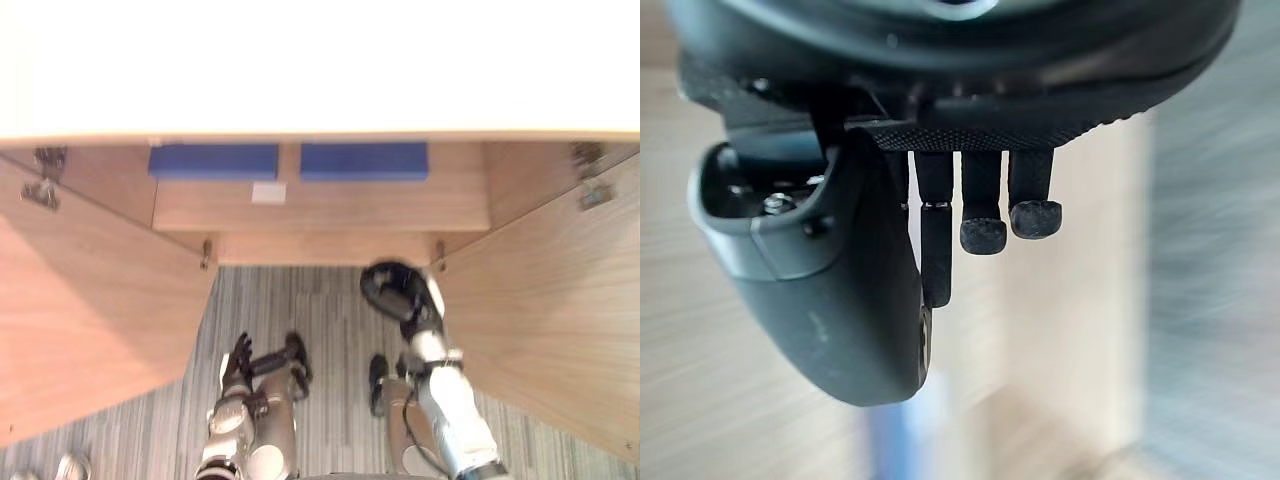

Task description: Walk over to the cabinet, pick up the folder, carry it to the office cabinet, place the folder inside the office cabinet, then close the office cabinet door

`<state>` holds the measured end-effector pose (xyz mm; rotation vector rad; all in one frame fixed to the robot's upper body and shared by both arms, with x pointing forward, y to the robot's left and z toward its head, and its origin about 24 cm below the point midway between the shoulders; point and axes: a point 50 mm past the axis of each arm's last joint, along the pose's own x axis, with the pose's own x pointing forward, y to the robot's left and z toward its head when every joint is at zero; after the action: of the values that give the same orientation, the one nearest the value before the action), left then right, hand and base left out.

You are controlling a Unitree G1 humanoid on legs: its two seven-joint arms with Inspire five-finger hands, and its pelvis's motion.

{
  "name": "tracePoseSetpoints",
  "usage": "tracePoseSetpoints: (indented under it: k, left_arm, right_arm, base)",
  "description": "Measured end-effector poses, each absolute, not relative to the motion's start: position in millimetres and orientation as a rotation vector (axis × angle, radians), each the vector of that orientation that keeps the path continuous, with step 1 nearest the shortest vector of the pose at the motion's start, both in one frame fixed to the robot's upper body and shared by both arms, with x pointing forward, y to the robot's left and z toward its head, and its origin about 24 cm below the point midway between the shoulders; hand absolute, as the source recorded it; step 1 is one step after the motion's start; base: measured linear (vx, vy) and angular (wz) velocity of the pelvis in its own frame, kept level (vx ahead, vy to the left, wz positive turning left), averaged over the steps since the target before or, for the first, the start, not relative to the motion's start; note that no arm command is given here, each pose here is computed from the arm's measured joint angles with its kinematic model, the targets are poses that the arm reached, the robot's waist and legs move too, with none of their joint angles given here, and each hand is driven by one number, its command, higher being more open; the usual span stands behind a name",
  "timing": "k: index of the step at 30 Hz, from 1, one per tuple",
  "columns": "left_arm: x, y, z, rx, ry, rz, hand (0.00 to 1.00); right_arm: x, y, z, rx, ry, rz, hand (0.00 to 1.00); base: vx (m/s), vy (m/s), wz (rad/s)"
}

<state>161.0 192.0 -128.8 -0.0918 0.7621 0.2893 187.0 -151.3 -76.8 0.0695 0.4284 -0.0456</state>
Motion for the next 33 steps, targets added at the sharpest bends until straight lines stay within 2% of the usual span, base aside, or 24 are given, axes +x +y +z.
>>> tracePoseSetpoints:
  k: [5, 8, 15, 18, 20, 24, 27, 31, 33]
  left_arm:
    - [143.1, 205.9, -134.8, -0.047, 0.812, 0.309, 1.0]
    - [130.8, 210.8, -140.3, -0.036, 0.858, 0.322, 1.0]
    - [111.7, 212.6, -149.1, -0.063, 0.938, 0.35, 1.0]
    - [96.9, 217.2, -152.0, -0.076, 0.968, 0.384, 1.0]
    - [90.1, 218.4, -153.3, -0.075, 0.983, 0.392, 1.0]
    - [77.8, 218.1, -156.1, -0.061, 1.017, 0.379, 1.0]
    - [77.7, 219.6, -155.8, -0.043, 1.019, 0.341, 1.0]
    - [82.5, 216.1, -154.6, -0.03, 0.996, 0.282, 1.0]
    - [84.9, 214.4, -154.0, -0.028, 0.983, 0.263, 1.0]
  right_arm:
    - [140.2, -188.4, -126.2, 0.061, 0.73, -0.273, 1.0]
    - [123.6, -205.0, -134.6, 0.092, 0.793, -0.398, 1.0]
    - [95.2, -243.3, -138.6, 0.273, 0.806, -0.733, 1.0]
    - [84.0, -270.3, -130.1, 0.389, 0.718, -0.967, 1.0]
    - [84.6, -282.6, -120.9, 0.401, 0.65, -1.033, 1.0]
    - [102.0, -315.8, -91.9, 0.339, 0.487, -1.057, 1.0]
    - [136.4, -336.4, -67.3, 0.273, 0.384, -0.982, 1.0]
    - [206.8, -353.4, -11.7, 0.021, 0.244, -0.709, 1.0]
    - [233.4, -358.2, 14.1, -0.062, 0.178, -0.648, 1.0]
  base:
    - [0.09, 0.033, -0.52]
    - [0.04, 0.033, -0.54]
    - [-0.02, 0.033, -0.59]
    - [-0.02, 0.004, -0.59]
    - [-0.01, -0.007, -0.52]
    - [0.02, -0.013, -0.49]
    - [0.03, -0.031, -0.39]
    - [0.03, -0.066, -0.34]
    - [0.02, -0.089, -0.28]
